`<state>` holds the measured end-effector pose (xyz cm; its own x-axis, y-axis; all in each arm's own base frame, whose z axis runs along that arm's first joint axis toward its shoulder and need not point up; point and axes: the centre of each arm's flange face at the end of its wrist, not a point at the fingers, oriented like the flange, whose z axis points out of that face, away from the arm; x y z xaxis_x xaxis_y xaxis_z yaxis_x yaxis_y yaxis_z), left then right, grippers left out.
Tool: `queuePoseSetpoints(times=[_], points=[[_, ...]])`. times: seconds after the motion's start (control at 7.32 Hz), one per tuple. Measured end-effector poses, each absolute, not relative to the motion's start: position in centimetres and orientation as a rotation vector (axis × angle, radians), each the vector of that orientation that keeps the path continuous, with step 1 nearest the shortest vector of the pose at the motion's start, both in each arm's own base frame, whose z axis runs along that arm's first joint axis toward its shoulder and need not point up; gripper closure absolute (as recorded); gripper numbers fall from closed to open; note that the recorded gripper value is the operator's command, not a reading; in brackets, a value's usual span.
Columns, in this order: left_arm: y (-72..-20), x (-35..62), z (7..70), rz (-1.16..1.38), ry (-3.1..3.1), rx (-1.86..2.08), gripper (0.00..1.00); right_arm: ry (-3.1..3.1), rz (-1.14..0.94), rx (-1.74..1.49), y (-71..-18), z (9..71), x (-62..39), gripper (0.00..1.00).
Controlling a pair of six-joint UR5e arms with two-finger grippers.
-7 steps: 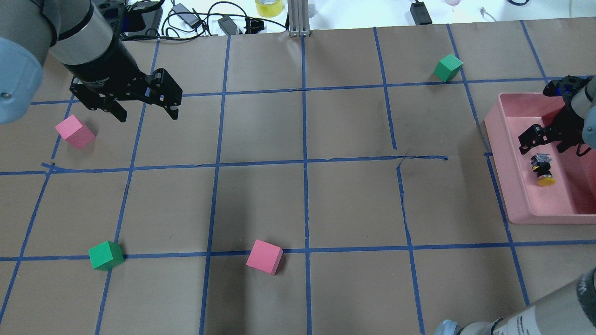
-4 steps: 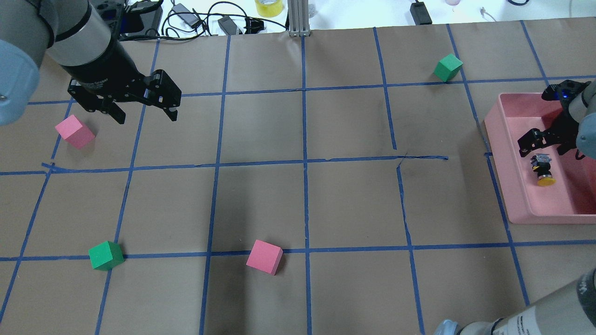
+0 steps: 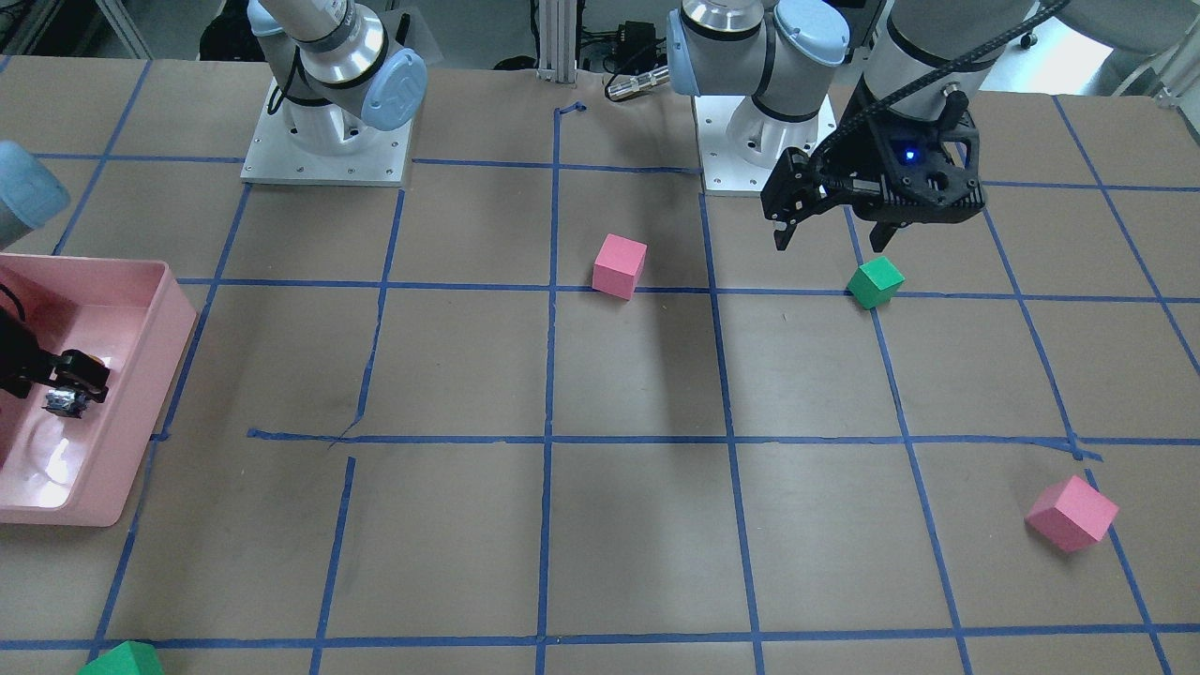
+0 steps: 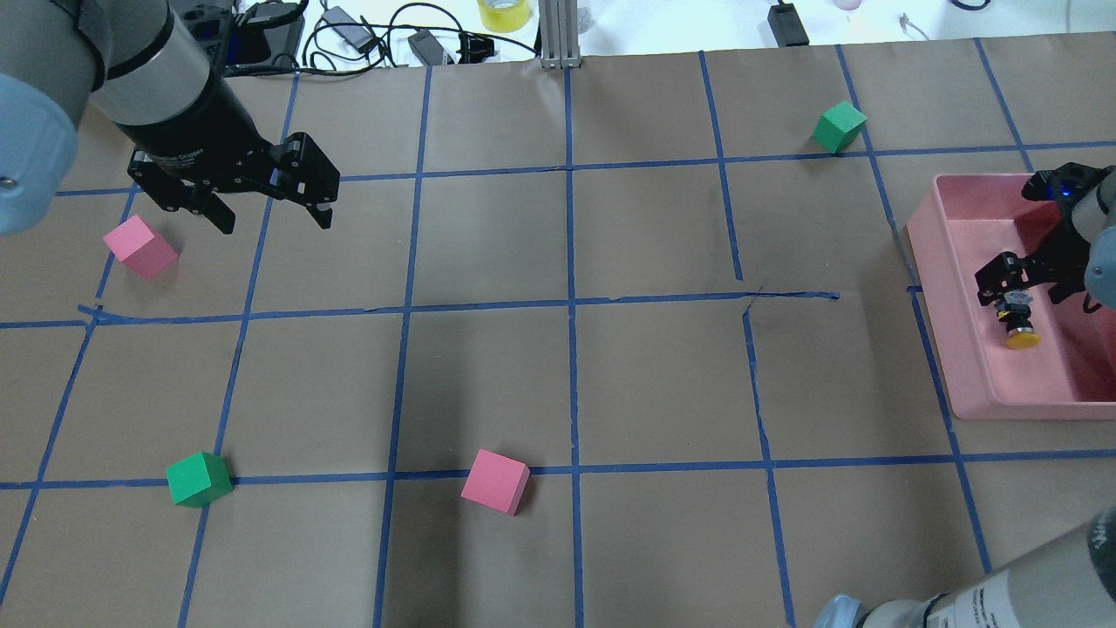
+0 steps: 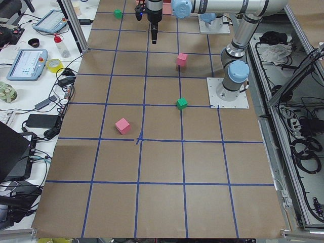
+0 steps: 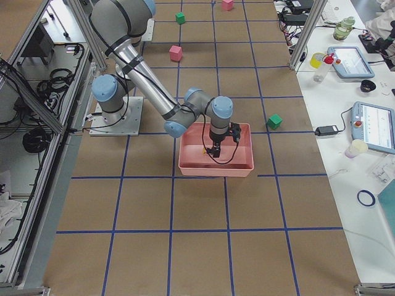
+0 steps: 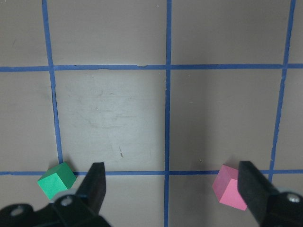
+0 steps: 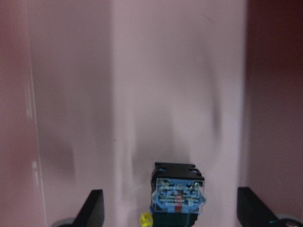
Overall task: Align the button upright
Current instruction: 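Close the right gripper on the button and lift it from the bin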
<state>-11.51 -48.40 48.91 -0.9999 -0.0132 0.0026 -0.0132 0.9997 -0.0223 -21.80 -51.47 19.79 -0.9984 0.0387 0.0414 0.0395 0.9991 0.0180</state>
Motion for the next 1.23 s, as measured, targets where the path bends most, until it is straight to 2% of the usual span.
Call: queuePoseSetpoints(times=[0.14, 0.27, 0.41, 0.55, 0.68, 0.82, 1.23], points=[[-48.43, -11.51, 48.86, 0.033, -3.139, 0.021, 0.0, -3.103, -0.035, -0.061, -51.31, 19.61, -21.7, 0.18], [-48.46, -11.5, 48.78, 0.031, -3.138, 0.02, 0.0, -3.102, -0.038, -0.062, -51.23, 19.58, -21.69, 0.5], [-48.5, -11.48, 48.7, 0.028, -3.139, 0.02, 0.0, -3.098, -0.044, -0.058, -51.18, 19.59, -21.73, 0.66], [-48.52, -11.47, 48.65, 0.026, -3.139, 0.02, 0.0, -3.094, -0.052, -0.05, -51.15, 19.62, -21.78, 0.73], [-48.57, -11.46, 48.55, 0.022, -3.14, 0.018, 0.0, -3.093, -0.057, -0.042, -51.16, 19.67, -21.82, 0.92], [-48.63, -11.45, 48.44, 0.018, -3.14, 0.014, 0.0, -3.094, -0.063, -0.035, -51.15, 19.69, -21.84, 1.0], [-48.61, -11.46, 48.05, 0.0, -3.136, 0.022, 0.0, -3.108, -0.117, -0.022, -51.02, 19.86, -21.84, 1.0]])
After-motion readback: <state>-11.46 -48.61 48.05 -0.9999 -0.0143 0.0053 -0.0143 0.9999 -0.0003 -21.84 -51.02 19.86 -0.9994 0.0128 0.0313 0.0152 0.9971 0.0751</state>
